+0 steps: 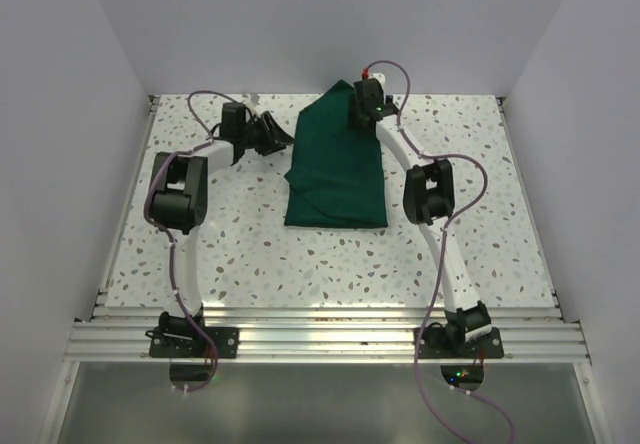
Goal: Prepare the surgical pack
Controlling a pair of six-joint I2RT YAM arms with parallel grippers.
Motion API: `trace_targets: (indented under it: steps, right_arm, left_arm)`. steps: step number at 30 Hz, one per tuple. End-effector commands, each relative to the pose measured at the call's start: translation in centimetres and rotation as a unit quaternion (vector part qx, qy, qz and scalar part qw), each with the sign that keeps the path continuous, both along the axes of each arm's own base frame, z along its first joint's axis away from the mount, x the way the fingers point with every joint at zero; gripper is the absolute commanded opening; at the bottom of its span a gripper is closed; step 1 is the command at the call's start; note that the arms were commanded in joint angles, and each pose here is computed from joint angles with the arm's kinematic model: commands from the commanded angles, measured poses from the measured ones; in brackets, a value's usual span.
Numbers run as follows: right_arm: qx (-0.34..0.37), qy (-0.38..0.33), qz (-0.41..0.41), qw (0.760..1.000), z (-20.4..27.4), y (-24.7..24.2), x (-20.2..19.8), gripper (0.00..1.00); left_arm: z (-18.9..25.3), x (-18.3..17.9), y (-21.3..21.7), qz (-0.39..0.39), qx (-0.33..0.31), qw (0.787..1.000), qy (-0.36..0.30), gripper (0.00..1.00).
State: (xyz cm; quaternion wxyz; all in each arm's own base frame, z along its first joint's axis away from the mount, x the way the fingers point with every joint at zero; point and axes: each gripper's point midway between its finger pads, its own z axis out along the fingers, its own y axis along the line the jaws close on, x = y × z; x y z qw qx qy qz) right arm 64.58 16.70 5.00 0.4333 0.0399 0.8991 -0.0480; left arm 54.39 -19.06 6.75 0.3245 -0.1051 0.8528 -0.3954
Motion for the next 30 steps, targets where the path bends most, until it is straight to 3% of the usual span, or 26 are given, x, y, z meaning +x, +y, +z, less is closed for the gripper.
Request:
trace_targets:
  steps: [1, 7, 18, 23, 30]
  right_arm:
    - [-0.026, -0.053, -0.002, 0.998, 2.5, -0.6, 2.1, 0.77]
    - [-0.024, -0.066, 0.007, 0.998, 1.8, -0.2, 2.9, 0.77]
    - [-0.010, -0.078, -0.010, 0.997, 0.7, -0.3, 3.6, 0.77]
    - [0.005, -0.044, -0.044, 0.998, -1.0, -3.1, 2.9, 0.66]
    - [-0.014, -0.049, -0.067, 0.996, -0.2, -5.6, 3.0, 0.55]
  left_arm:
    - [3.7, 4.1, -1.6, 0.007, -0.040, 0.996, -0.082, 0.47]
    - [2.6, 6.2, -2.8, 0.018, -0.075, 0.994, -0.076, 0.46]
    - [-3.1, 6.7, -2.9, 0.043, -0.086, 0.995, 0.014, 0.42]
    - [-3.6, 6.8, -3.0, 0.040, -0.089, 0.995, 0.024, 0.41]
    - [-4.6, 6.7, -3.1, 0.040, -0.088, 0.994, 0.043, 0.37]
